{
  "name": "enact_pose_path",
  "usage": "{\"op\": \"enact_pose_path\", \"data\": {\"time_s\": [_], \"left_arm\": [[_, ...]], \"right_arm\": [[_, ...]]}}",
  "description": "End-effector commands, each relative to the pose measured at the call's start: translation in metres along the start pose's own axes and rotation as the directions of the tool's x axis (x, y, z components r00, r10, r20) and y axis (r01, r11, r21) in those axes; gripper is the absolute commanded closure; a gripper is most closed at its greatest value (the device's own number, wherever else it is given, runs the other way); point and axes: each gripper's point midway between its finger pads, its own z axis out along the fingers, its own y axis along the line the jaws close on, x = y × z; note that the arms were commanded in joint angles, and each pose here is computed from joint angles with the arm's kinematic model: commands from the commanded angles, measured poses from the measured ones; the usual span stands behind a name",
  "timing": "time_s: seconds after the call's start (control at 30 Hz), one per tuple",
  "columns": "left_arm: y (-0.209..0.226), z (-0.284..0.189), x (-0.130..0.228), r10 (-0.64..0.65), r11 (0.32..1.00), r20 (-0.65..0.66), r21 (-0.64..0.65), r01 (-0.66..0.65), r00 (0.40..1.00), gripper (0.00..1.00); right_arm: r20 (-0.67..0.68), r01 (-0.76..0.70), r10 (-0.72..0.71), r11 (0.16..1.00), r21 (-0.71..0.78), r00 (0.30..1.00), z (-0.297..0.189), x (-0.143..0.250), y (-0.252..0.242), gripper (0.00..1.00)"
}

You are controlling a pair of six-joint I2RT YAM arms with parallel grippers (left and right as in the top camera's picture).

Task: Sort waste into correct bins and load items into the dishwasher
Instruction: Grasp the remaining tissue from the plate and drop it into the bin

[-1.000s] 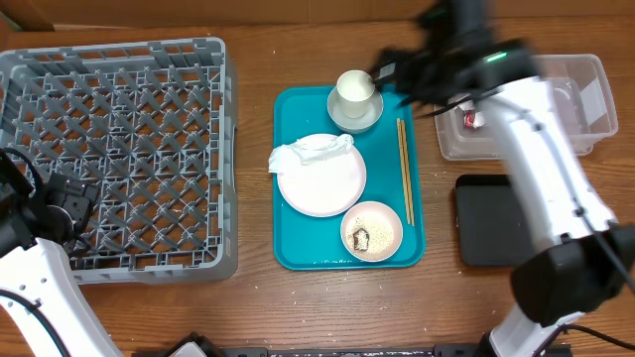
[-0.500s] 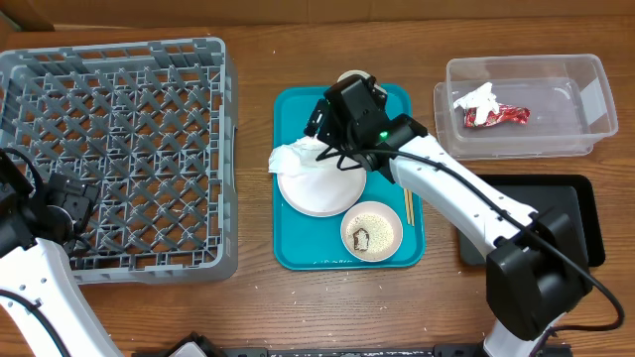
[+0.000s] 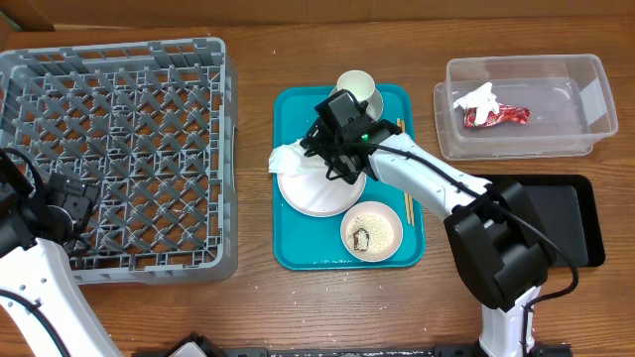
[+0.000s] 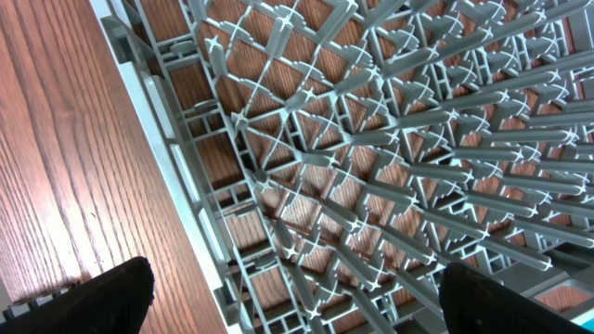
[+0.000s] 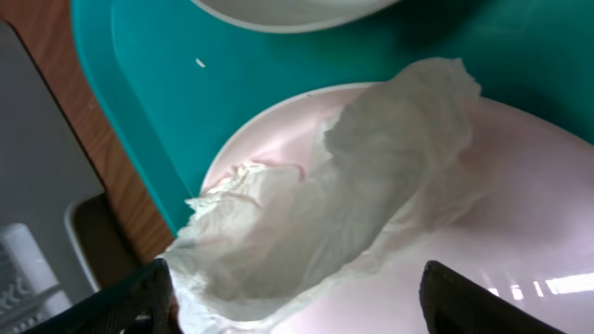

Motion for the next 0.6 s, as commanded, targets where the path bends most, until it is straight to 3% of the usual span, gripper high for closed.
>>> {"op": "enact_pose_path", "data": {"time_s": [0.0, 0.17, 0.47, 0.5, 0.57], "left_arm": [[-0.003, -0.009, -0.006, -0.012, 1.000, 0.027, 0.022, 0.012, 1.000, 0.00], [-0.003, -0.009, -0.006, -0.012, 1.000, 0.027, 0.022, 0.012, 1.000, 0.00], [-0.003, -0.009, -0.006, -0.012, 1.000, 0.027, 0.022, 0.012, 1.000, 0.00], [-0.003, -0.009, -0.006, -0.012, 1.000, 0.027, 0.022, 0.012, 1.000, 0.00], [-0.003, -0.009, -0.006, -0.012, 1.000, 0.027, 0.022, 0.012, 1.000, 0.00]], "right_arm": [[-0.012, -0.010, 0.010, 1.000, -0.006, 1.000, 0.006, 0.002, -0.001, 0.18], [-0.002, -0.008, 0.008, 0.999, -0.031, 1.000, 0.007, -0.001, 0.005, 0.29], [-0.001, -0.008, 0.008, 1.000, 0.015, 1.000, 0.027, 0.000, -0.009, 0.27], [-0.001, -0.008, 0.008, 1.000, 0.013, 1.000, 0.028, 0.000, -0.009, 0.32], [-0.006, -0.007, 0.007, 1.000, 0.000, 1.000, 0.026, 0.000, -0.005, 0.60]]}}
